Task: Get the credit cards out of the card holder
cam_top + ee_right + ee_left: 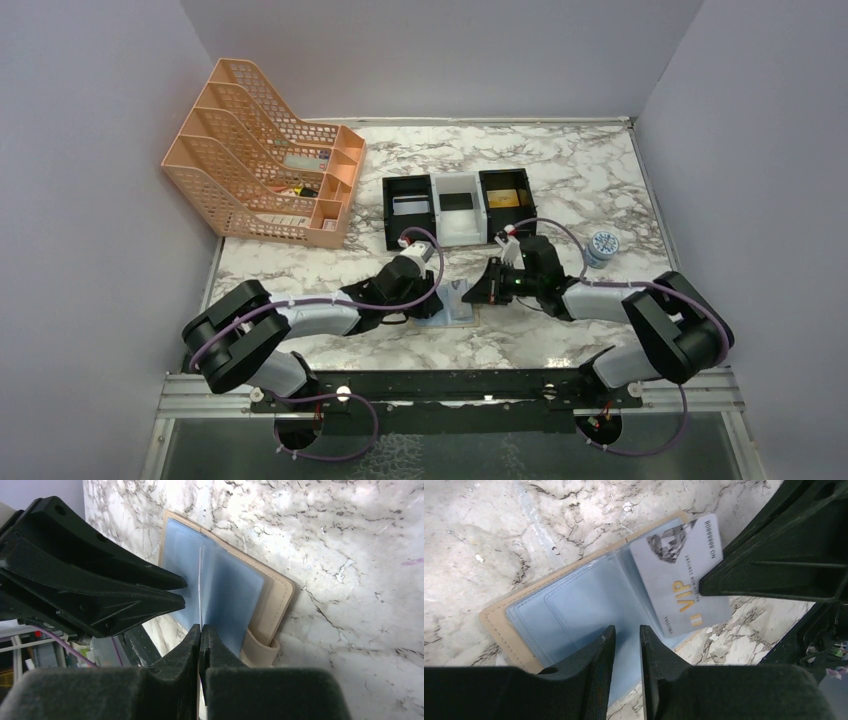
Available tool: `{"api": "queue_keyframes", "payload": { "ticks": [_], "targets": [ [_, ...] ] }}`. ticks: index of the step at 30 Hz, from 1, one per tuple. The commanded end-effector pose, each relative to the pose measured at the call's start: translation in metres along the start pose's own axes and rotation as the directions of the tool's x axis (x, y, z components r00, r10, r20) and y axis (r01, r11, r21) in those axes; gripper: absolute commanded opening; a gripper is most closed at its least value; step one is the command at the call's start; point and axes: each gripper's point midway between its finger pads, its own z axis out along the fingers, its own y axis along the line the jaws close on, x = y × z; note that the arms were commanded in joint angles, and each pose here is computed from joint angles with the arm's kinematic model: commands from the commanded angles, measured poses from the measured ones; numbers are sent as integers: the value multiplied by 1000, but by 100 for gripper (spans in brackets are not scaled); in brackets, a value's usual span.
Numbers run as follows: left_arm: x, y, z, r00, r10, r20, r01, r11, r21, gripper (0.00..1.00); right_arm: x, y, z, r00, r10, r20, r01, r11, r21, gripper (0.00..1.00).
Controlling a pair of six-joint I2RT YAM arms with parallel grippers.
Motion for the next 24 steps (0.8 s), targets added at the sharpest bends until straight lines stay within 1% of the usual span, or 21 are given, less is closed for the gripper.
{"api": "queue_keyframes", "payload": {
  "ticks": [1, 5, 7, 10, 12, 15, 17, 19, 21, 24],
  "targets": [
    [-4, 7, -10, 999, 30, 20, -30, 999, -39, 30, -17, 1, -10, 991, -110, 71, 105, 992, 65, 1],
    [-18, 1, -20, 997, 63, 52, -61, 997, -41, 44, -26, 15, -21, 973, -184, 138, 181, 983, 36, 1],
    [-23, 4, -25, 995, 78, 64, -74, 995, -63, 49, -29, 25, -26, 961, -217, 171, 220, 976, 2, 1],
    [-29, 10, -33, 992, 97, 82, -88, 990, -111, 62, -34, 38, -33, 937, -265, 226, 281, 959, -39, 1],
    [-34, 16, -39, 989, 114, 92, -99, 984, -146, 68, -37, 45, -39, 918, -298, 262, 321, 946, -51, 1],
    [-41, 22, -48, 986, 125, 109, -104, 979, -176, 74, -43, 54, -47, 886, -344, 310, 376, 925, -47, 1],
    [-46, 22, -52, 985, 120, 128, -97, 980, -174, 77, -46, 59, -51, 868, -370, 330, 406, 913, -45, 1],
    [-49, 23, -54, 984, 114, 139, -89, 981, -170, 79, -47, 62, -53, 855, -388, 344, 427, 903, -43, 1],
    [-51, 27, -56, 985, 102, 142, -76, 981, -178, 84, -48, 65, -55, 843, -404, 355, 446, 894, -41, 1],
    [-56, 39, -58, 988, 63, 141, -35, 981, -193, 88, -47, 66, -55, 832, -423, 359, 463, 886, -29, 1]
  ]
}}
